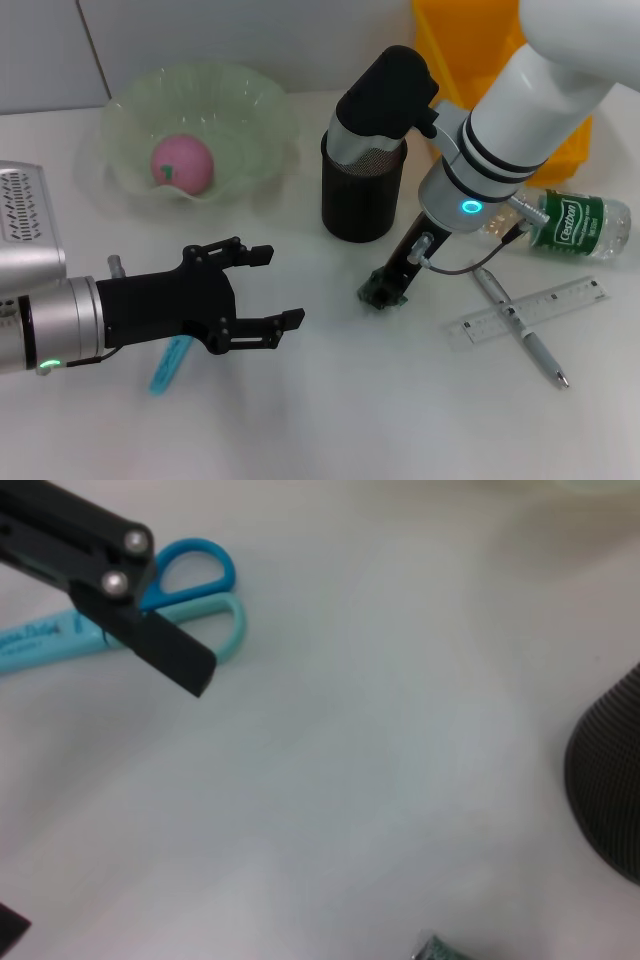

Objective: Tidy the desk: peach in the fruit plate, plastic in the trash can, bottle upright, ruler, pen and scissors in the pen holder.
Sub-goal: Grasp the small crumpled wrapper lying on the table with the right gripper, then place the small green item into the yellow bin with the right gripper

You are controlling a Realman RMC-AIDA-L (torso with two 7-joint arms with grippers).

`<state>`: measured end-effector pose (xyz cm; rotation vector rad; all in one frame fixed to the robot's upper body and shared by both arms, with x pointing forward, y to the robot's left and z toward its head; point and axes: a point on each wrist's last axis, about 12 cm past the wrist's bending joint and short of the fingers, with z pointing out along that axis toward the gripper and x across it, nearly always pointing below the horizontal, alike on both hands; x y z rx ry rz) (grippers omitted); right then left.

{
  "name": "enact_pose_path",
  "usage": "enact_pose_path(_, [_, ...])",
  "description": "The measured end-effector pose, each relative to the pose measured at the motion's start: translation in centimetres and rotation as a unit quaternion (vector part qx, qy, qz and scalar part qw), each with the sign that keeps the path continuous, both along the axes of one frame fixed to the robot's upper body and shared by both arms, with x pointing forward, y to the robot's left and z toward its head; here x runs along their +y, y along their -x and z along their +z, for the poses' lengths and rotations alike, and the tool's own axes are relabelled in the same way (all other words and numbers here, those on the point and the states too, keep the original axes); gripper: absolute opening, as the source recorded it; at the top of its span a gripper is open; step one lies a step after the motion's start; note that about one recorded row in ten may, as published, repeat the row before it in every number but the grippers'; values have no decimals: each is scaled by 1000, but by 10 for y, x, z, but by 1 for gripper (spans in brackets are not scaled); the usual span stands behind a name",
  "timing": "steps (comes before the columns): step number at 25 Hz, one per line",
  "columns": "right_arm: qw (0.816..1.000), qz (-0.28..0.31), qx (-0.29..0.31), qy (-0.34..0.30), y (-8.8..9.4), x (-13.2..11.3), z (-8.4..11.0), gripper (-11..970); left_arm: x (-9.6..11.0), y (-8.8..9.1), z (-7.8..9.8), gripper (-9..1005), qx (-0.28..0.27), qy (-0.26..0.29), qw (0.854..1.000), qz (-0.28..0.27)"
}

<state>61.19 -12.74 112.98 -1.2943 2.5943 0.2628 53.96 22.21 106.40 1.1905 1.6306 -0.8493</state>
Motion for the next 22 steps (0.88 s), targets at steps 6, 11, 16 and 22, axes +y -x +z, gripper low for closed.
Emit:
enact_pose_path(6, [1000,0,2,-1,1,-1,-1,420,0,0,0,863,0,0,1000,0])
enact_pose_path(11, [1000,-1,3,-1,1,-2,-1,402,0,0,0,863,0,0,1000,0])
enact_pose_path(16, [1000,1,3,-1,2,-2,1,391,0,0,0,863,0,0,1000,0])
enact_pose_path(22, [1000,0,-6,-11,3,-5,11,391,0,0,0,863,0,0,1000,0])
